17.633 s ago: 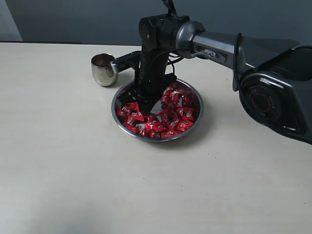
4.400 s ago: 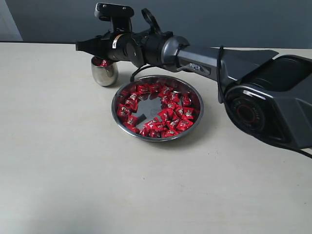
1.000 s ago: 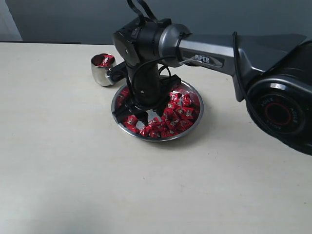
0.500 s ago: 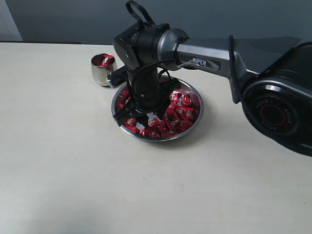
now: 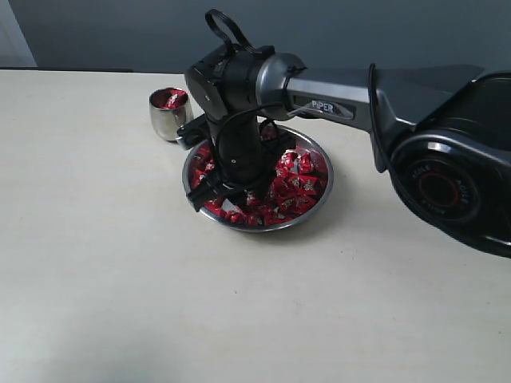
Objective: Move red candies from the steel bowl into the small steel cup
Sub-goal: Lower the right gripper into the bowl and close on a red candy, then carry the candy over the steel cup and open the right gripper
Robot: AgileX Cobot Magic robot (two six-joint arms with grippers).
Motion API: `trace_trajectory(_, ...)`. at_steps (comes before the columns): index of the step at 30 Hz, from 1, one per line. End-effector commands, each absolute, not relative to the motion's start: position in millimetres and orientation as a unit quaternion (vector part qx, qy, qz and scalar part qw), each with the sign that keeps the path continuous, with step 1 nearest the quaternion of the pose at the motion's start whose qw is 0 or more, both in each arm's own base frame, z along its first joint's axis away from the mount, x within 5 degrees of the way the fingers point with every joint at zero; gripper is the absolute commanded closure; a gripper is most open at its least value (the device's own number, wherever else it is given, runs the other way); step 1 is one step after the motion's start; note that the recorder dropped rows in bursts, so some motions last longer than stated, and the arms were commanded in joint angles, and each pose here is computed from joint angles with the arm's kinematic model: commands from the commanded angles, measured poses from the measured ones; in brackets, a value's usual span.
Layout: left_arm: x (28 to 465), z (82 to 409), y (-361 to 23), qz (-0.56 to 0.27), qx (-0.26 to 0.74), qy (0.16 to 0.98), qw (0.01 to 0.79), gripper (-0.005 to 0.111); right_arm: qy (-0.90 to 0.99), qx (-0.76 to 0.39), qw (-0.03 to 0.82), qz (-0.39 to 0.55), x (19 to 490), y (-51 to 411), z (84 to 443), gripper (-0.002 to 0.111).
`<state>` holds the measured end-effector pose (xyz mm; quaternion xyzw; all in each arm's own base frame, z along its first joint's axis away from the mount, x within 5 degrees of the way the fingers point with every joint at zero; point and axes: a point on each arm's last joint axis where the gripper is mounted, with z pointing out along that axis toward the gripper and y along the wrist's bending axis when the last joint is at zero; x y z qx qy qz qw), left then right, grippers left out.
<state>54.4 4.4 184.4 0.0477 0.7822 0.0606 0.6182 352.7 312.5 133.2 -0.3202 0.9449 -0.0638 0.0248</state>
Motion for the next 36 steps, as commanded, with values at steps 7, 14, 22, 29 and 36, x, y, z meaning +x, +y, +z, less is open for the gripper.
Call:
trace_trajectory(7,54,186,4,0.059,0.046,0.779,0.623,0.106,0.940,-0.330,0.022,-0.082,355,310,126,0.109)
trace_trajectory(14,54,186,4,0.059,0.046,0.779,0.623,0.106,0.936,-0.335,0.041,-0.094,357,308,137,0.109)
trace_trajectory(22,54,186,4,0.059,0.046,0.779,0.623,0.106,0.935,-0.305,0.177,-0.019,370,323,173,0.109)
trace_trajectory(29,54,186,4,0.059,0.046,0.779,0.623,0.106,0.903,-0.272,0.323,0.081,389,346,197,0.109)
trace_trajectory(36,54,186,4,0.059,0.046,0.779,0.623,0.106,0.876,-0.249,0.393,0.127,398,354,207,0.109)
